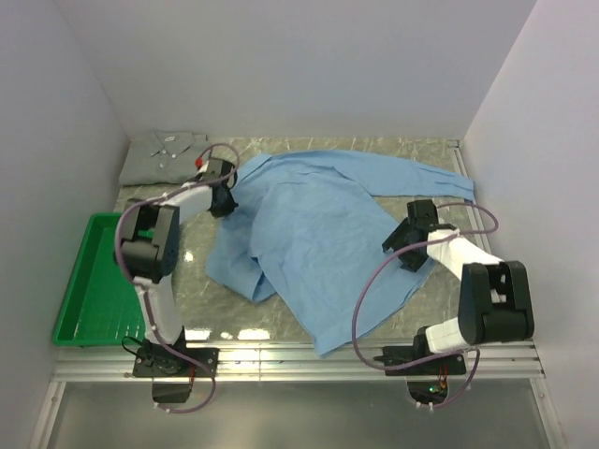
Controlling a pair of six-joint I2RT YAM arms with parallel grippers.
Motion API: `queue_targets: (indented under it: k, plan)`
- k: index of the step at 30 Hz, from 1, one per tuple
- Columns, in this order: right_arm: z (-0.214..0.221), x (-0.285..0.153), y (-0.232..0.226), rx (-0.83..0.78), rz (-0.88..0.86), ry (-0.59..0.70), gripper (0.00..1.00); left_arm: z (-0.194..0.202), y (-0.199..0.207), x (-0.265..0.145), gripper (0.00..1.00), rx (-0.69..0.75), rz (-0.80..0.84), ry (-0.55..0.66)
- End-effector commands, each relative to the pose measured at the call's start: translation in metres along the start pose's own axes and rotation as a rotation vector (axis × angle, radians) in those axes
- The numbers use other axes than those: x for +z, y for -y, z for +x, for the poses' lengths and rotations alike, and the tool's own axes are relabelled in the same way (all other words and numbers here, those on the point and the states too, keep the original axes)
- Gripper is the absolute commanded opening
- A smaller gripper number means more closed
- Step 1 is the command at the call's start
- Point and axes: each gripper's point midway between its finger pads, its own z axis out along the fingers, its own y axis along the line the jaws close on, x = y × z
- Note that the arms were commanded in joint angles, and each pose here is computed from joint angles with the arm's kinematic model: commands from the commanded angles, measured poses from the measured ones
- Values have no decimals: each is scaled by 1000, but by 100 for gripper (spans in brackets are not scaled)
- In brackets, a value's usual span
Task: Fold and stack the long sleeve shirts
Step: Flatten the shirt out
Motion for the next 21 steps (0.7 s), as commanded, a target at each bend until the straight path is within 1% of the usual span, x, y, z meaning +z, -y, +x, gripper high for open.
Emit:
queue_targets:
  k: [1,2,3,4,5,6,7,8,9,10,11,12,14,15,16,17,18,19,20,21]
  plan:
    - [-14,19,-2,9,46,8,72,73,-33,-24,1,-153,-24,-179]
    - [-21,20,-5,14,51,13,73,73,-32,-38,1,-185,4,-166]
    - [-30,20,-16,12,34,17,73,81,-33,-43,0,-237,23,-172]
    - [-34,21,-21,11,30,13,73,111,-50,-47,1,-255,-7,-220]
    - [-40,22,-26,0,26,17,73,111,-52,-60,0,-283,19,-201]
    - [-51,25,-37,-7,14,25,73,119,-56,-65,0,-327,16,-209]
    - [-56,27,-42,-29,5,26,73,143,-70,-70,1,-345,-7,-248]
    - [-60,30,-48,-38,-2,24,73,141,-69,-82,1,-367,32,-227]
    - [-67,36,-60,-51,-18,10,73,146,-70,-88,1,-398,46,-232]
    - [-70,39,-64,-77,-24,7,73,161,-78,-93,2,-408,41,-253]
    - [-75,42,-69,-87,-27,11,73,157,-74,-105,4,-421,90,-231]
    - [-81,44,-75,-93,-30,14,73,157,-74,-111,10,-432,105,-225]
    - [-88,41,-82,-124,-46,31,73,154,-76,-129,17,-435,142,-196]
    - [-96,33,-91,-138,-72,59,73,152,-77,-135,27,-416,159,-181]
    - [-96,26,-96,-179,-87,74,73,136,-72,-148,32,-410,201,-124]
    - [-99,20,-100,-200,-96,91,73,131,-73,-155,37,-397,206,-109]
    - [-103,6,-109,-224,-117,124,74,122,-70,-163,48,-343,238,-73]
    - [-98,0,-113,-270,-122,126,75,99,-65,-175,55,-327,266,4]
    - [-97,-7,-117,-294,-120,141,75,85,-64,-179,62,-274,272,57]
    - [-95,-19,-122,-316,-135,160,76,72,-59,-185,73,-242,290,93]
